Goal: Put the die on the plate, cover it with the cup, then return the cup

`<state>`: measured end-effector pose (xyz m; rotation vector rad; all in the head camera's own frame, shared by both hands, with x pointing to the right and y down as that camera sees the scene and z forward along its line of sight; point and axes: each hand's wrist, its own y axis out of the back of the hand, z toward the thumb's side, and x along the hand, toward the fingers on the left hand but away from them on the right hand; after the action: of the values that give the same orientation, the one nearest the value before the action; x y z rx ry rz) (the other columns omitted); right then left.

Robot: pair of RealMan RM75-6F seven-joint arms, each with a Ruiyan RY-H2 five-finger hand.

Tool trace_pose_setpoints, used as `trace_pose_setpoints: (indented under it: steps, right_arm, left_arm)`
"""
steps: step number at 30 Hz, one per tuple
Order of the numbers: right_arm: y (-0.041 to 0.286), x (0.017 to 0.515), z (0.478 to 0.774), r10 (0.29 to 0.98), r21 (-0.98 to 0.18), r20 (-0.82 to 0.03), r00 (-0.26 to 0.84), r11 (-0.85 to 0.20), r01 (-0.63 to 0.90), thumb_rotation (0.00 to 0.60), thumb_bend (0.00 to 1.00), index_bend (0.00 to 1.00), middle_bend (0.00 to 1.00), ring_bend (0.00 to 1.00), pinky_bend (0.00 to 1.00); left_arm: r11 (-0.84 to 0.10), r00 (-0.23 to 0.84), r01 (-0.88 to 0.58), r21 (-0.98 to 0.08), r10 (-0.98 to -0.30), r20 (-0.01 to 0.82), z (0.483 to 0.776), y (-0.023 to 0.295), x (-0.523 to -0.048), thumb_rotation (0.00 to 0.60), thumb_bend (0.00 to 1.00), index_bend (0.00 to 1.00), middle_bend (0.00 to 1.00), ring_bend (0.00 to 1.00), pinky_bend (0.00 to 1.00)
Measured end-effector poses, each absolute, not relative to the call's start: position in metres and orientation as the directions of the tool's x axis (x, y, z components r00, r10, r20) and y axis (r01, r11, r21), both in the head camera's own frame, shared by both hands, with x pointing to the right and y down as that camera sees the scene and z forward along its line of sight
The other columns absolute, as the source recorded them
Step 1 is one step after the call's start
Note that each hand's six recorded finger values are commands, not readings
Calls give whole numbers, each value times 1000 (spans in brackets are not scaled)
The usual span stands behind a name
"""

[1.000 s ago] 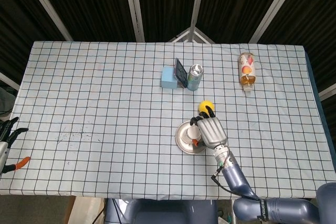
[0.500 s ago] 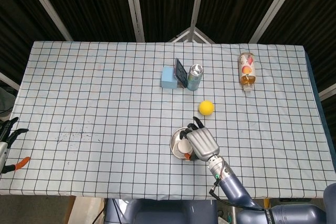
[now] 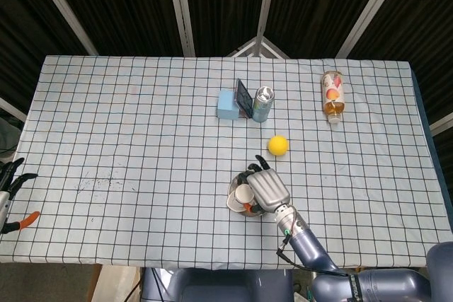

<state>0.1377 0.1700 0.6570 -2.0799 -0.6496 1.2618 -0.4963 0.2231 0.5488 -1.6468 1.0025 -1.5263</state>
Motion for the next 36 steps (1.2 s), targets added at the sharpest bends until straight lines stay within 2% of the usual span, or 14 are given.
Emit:
trace_pose_setpoints:
  steps: [13,23,36]
  right_arm:
    - [146,148,670,753,-782,-526,395,-611,122,600,293,648,466,225,0]
    - [150,156,681,758,-786,-518,395,-605,130,600,293,648,466,225,0]
    - [155,183,678,781,-834,-485,395,-549,61,600,293,666,468,225,0]
  left_arm:
    - [-483,17,-86,-872,-875,483,550,223,-495,600,296,239,0,0,24]
    - [-489,20,-79,-869,-872,489,552,224,-493,600,297,243,0,0,24]
    - [-490,19,-80,-868,-871,490,552,224,-493,600,297,244,0,0,24]
